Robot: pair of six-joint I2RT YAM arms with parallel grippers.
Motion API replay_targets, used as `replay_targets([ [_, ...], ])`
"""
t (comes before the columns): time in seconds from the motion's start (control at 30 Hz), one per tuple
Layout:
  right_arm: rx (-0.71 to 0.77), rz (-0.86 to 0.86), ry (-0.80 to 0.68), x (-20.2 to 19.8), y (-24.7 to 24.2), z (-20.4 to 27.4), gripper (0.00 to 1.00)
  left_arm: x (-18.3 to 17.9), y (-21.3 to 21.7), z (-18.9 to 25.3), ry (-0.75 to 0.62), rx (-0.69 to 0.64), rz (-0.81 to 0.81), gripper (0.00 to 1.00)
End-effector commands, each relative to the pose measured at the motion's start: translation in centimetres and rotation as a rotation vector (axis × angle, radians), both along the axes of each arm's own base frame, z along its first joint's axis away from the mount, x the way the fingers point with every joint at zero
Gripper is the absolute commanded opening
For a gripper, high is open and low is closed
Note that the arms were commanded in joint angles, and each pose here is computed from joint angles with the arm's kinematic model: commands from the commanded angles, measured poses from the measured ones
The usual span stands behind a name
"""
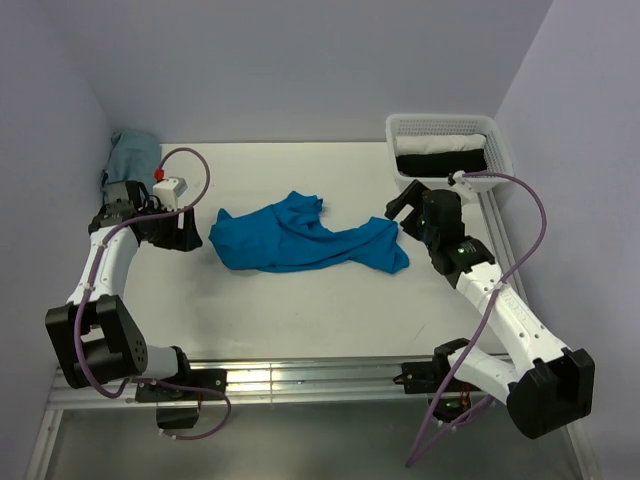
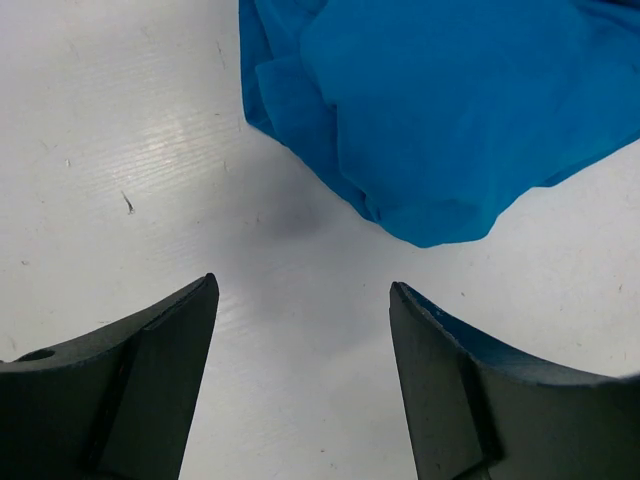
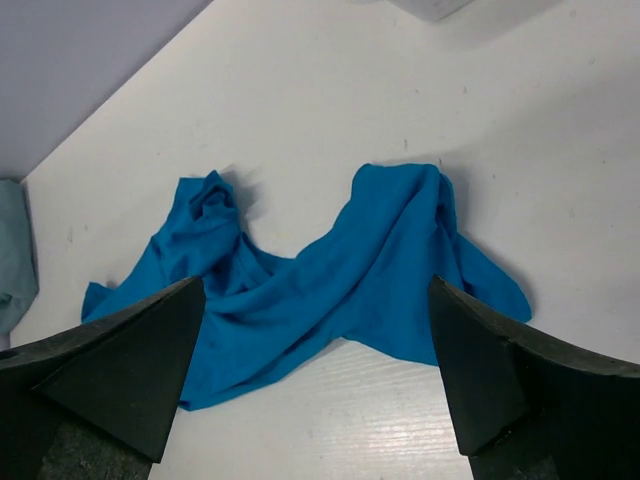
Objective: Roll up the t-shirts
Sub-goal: Flatten the tshirt
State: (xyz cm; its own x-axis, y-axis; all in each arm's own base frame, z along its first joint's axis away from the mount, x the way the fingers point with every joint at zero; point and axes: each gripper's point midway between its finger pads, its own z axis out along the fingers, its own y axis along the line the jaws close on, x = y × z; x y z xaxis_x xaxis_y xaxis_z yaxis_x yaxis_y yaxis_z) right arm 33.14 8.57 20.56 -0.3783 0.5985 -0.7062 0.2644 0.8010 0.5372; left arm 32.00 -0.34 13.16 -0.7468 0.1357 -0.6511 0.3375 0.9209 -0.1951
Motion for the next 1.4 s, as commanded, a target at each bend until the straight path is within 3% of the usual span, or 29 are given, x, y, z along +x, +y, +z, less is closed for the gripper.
replay_targets([
  [0.0,-0.022,-0.011,0.005,-0.2,-0.6,-0.8,0.99,0.4,-0.4,0.9,-0.049,-0.022,-0.006,0.74],
  [0.5,-0.046,0.010,0.058,-0.8,-0.5,-2.6,1.00,-0.4,-0.8,0.4,-0.023,-0.042,-0.004,0.74],
  [0.77,-0.109,0.021,0.198,-2.0,0.9,-7.9,0.94,-0.8,-2.1,-2.9,0.098,-0.060,-0.055,0.63],
  [1.0,-0.180,0.052,0.280,-2.3,3.0,-11.3,0.92,0.9,-2.7,-6.2,0.138,-0.040,-0.054,0.64],
  [1.23,-0.244,0.032,0.339,-1.6,2.5,-13.2,0.91,2.9,-4.0,-6.6,0.132,-0.062,-0.078,0.66],
  [1.37,-0.245,0.028,0.347,-0.8,2.7,-13.6,0.88,3.7,-4.9,-6.8,0.146,-0.092,-0.088,0.60],
])
